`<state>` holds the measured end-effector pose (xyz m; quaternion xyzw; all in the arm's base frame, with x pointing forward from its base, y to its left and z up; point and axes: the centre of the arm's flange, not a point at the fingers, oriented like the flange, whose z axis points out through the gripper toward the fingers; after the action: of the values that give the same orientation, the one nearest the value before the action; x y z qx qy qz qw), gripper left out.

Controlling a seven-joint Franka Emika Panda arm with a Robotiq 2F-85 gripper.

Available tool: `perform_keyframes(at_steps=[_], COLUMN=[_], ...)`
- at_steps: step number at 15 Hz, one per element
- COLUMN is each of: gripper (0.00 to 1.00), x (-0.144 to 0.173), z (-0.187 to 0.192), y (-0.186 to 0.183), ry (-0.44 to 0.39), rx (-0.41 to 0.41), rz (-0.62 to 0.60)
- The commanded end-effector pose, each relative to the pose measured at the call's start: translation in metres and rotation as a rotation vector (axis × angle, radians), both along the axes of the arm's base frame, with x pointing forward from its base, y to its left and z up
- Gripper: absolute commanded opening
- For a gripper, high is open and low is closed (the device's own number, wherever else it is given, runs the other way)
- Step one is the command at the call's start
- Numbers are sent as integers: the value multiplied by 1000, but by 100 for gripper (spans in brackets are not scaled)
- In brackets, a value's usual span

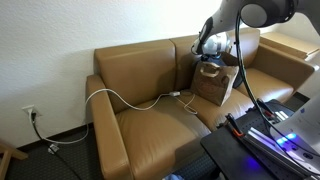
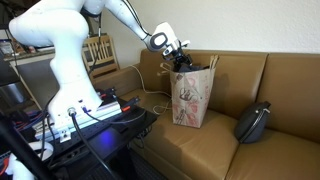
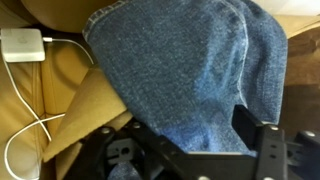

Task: Move the bag to the right and place the blue cloth inside it

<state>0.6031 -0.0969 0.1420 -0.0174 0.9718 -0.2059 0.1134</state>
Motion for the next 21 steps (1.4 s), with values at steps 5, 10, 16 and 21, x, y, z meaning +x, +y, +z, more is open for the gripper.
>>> perform_keyframes(at_steps=[5, 10, 16, 21], gripper=[25, 0, 1, 1], x=[-1, -26, -110, -140], z=[6, 52, 170, 170], y=[-19, -46, -65, -80], ry=[-126, -103, 89, 297], rx=[-109, -176, -109, -36], rz=[-52, -157, -231, -269])
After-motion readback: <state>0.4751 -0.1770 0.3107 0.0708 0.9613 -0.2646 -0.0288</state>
